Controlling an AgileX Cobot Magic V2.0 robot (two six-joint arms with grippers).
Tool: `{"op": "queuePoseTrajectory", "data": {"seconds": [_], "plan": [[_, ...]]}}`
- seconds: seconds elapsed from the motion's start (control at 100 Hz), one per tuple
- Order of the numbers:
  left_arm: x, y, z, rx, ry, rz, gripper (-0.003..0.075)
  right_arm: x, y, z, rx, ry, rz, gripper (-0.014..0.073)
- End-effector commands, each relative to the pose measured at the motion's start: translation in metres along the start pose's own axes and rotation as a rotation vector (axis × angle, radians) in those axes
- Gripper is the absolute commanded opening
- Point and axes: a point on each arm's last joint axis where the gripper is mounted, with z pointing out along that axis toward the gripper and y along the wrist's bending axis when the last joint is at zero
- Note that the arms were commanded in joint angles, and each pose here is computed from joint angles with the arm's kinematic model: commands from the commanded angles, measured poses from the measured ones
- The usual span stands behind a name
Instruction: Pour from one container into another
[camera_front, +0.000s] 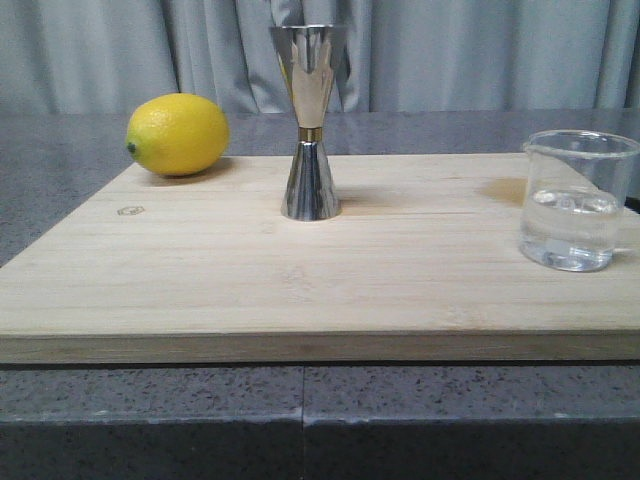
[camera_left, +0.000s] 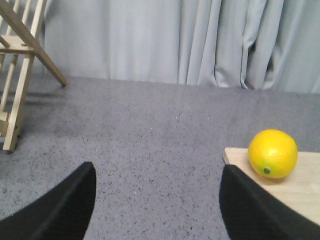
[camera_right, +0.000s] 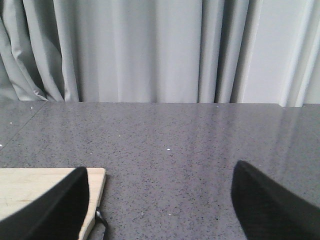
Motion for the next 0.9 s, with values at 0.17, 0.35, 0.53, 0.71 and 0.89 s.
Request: {"op": "queuePoseTrajectory", "data": {"seconds": [0.17, 0.35, 0.53, 0.71, 0.89], "plan": [[-0.035, -0.01, 0.013, 0.089, 0.22, 0.079, 0.0449, -0.018, -0.001, 0.0, 0.002, -0.098, -0.022, 0.0533], [-0.035, -0.023, 0.038, 0.227, 0.342, 0.081, 0.0449, -0.018, -0.001, 0.0, 0.002, -0.098, -0.022, 0.0533], [-0.028, -0.035, 0.066, 0.376, 0.411, 0.057, 0.0449, -0.018, -0.001, 0.0, 0.002, -0.098, -0.022, 0.0533], [-0.023, -0.047, 0.091, 0.527, 0.437, 0.033, 0.0449, -0.018, -0.001, 0.0, 0.002, -0.098, -0.022, 0.0533], [-0.021, -0.055, 0.116, 0.656, 0.44, 0.086, 0.0449, -0.018, -0.001, 0.0, 0.002, -0.098, -0.022, 0.0533]]}}
